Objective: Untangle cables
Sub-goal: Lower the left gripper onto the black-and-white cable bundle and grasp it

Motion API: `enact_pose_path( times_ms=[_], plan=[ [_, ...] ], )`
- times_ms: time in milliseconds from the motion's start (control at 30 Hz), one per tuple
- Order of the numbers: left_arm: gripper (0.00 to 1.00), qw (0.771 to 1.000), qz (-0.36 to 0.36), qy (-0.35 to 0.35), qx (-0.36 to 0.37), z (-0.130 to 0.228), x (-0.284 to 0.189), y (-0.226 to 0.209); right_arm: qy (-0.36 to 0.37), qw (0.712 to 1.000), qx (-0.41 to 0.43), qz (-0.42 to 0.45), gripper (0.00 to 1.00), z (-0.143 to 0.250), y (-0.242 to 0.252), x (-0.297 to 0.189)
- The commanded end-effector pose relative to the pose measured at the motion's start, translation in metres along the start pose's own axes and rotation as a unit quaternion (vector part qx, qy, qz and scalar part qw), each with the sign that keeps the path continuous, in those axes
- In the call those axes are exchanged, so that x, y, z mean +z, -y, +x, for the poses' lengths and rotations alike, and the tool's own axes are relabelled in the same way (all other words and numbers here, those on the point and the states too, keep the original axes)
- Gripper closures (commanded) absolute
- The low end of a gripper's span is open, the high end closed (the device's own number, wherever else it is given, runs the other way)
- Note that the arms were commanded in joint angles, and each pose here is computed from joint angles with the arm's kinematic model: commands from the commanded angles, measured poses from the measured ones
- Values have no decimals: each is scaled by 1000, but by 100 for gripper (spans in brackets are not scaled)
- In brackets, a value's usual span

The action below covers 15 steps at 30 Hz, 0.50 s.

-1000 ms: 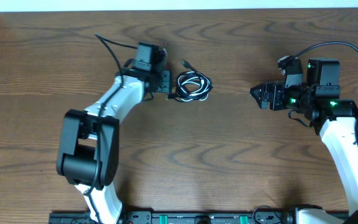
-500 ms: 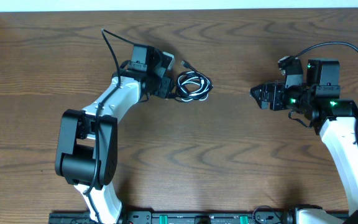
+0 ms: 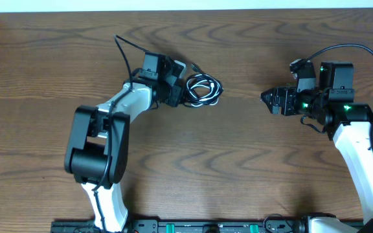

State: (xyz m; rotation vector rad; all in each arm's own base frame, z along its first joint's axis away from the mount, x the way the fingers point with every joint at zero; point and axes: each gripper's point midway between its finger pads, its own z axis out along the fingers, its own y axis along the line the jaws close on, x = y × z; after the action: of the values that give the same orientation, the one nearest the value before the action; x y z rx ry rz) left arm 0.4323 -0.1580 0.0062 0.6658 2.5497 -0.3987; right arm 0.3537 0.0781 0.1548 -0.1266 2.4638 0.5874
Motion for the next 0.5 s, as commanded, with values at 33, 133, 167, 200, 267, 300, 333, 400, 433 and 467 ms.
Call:
enact_pose_path(
  times_ms=[33, 133, 167, 200, 267, 300, 333, 400, 433, 467],
  plan=[
    [51, 999, 27, -17, 4, 10, 13, 19, 5, 1000, 0, 1, 17, -6, -2, -2],
    [74, 1000, 28, -11, 9, 7, 14, 21, 6, 1000, 0, 0, 17, -6, -2, -2],
    [82, 1000, 28, -6, 10, 4, 14, 21, 6, 1000, 0, 0, 17, -6, -2, -2],
    [92, 1000, 28, -1, 11, 1, 13, 21, 6, 1000, 0, 0, 17, -7, -2, -2],
    [93, 999, 32, 10, 11, -7, 9, 23, 7, 1000, 0, 0, 16, -7, -2, -2],
    [93, 999, 35, 15, 9, -11, 6, 24, 7, 1000, 1, 0, 16, -7, -2, -2],
    [93, 999, 41, 26, 3, -19, 0, 28, 9, 1000, 4, 0, 15, -8, -3, -2],
    [93, 996, 54, 65, -26, -46, -26, 36, 20, 1000, 15, -4, 14, -14, -4, -2],
    [93, 994, 62, 79, -39, -55, -37, 40, 28, 999, 18, -9, 14, -18, -6, -2],
    [93, 991, 73, 96, -55, -65, -50, 46, 36, 999, 21, -17, 14, -22, -9, -2]
  ],
)
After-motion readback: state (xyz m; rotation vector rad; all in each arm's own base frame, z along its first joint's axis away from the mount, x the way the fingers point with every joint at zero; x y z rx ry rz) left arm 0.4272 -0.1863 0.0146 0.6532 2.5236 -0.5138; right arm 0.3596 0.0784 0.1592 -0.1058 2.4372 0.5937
